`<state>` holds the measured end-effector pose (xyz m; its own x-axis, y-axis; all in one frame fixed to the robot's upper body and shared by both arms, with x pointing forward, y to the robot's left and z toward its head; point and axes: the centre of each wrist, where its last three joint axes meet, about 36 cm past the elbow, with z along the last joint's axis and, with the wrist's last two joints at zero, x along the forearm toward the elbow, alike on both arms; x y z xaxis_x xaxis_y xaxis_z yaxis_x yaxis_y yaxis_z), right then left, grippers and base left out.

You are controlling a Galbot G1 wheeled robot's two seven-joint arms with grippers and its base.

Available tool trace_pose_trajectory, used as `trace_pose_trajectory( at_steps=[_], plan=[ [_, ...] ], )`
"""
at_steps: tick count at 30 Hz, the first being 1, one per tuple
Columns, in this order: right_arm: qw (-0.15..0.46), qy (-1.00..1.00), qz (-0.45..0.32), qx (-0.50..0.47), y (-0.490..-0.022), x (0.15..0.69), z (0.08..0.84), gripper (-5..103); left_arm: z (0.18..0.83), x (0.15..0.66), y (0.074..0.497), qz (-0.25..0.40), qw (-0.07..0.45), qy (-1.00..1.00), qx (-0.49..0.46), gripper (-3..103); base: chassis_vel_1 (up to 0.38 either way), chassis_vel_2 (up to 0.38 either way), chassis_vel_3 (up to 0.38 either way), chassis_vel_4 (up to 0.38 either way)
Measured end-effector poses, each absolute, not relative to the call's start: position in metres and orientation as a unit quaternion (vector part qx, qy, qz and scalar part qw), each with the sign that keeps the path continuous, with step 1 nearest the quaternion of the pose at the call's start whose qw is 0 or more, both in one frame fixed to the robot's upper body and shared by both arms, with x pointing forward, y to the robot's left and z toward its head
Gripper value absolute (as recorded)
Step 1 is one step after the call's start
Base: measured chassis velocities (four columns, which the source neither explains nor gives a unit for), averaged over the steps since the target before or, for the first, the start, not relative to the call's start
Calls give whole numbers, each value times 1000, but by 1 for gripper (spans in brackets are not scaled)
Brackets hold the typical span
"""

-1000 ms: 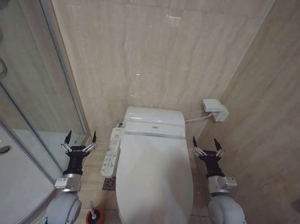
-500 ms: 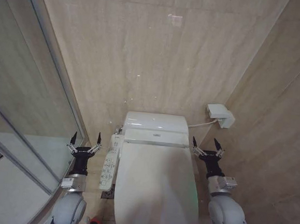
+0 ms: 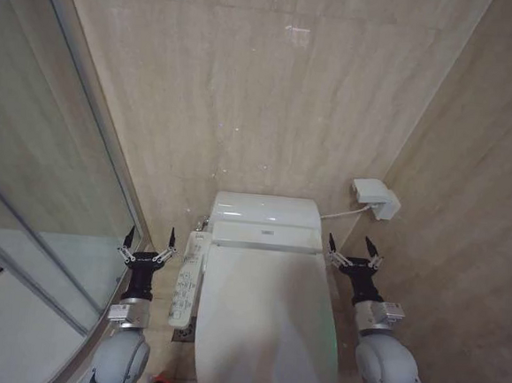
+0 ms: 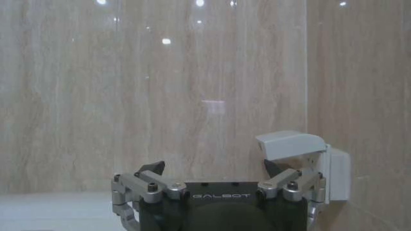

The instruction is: Open the toilet lid, clean the toilet bowl with a toilet brush, close the toilet lid, and flush.

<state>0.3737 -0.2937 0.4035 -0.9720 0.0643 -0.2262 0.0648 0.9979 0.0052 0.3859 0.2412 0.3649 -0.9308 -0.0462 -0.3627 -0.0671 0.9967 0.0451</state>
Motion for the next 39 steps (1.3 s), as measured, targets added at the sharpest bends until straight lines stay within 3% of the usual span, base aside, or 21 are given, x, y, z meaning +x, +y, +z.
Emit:
trace_pose_trajectory(
  at_steps=[10,20,22,23,29,30,36,37,39],
  plan=[
    [114,993,-1,33,-294,374,403,100,341,424,286,47,143,987,-59,100,-7,4,6,-7],
    [114,993,-1,33,-294,374,403,100,292,508,341,108,132,985,-12,100,0,0,0,0],
    [114,993,-1,33,-294,374,403,100,289,516,344,112,132,985,-10,100,0,0,0,0],
    [114,993,-1,33,-294,374,403,100,284,525,345,117,131,985,-4,90,0,0,0,0],
    [114,993,-1,33,-294,374,403,100,283,554,338,135,123,982,40,90,0,0,0,0],
    [114,993,-1,33,-294,374,403,100,286,560,333,137,124,981,57,63,0,0,0,0],
    [114,993,-1,33,-294,374,403,100,292,571,313,156,129,970,132,63,0,0,0,0],
    [114,993,-1,33,-294,374,403,100,292,570,313,164,131,967,147,36,0,0,0,0],
    [114,993,-1,33,-294,374,403,100,292,569,314,174,130,963,161,36,0,0,0,0]
  ],
)
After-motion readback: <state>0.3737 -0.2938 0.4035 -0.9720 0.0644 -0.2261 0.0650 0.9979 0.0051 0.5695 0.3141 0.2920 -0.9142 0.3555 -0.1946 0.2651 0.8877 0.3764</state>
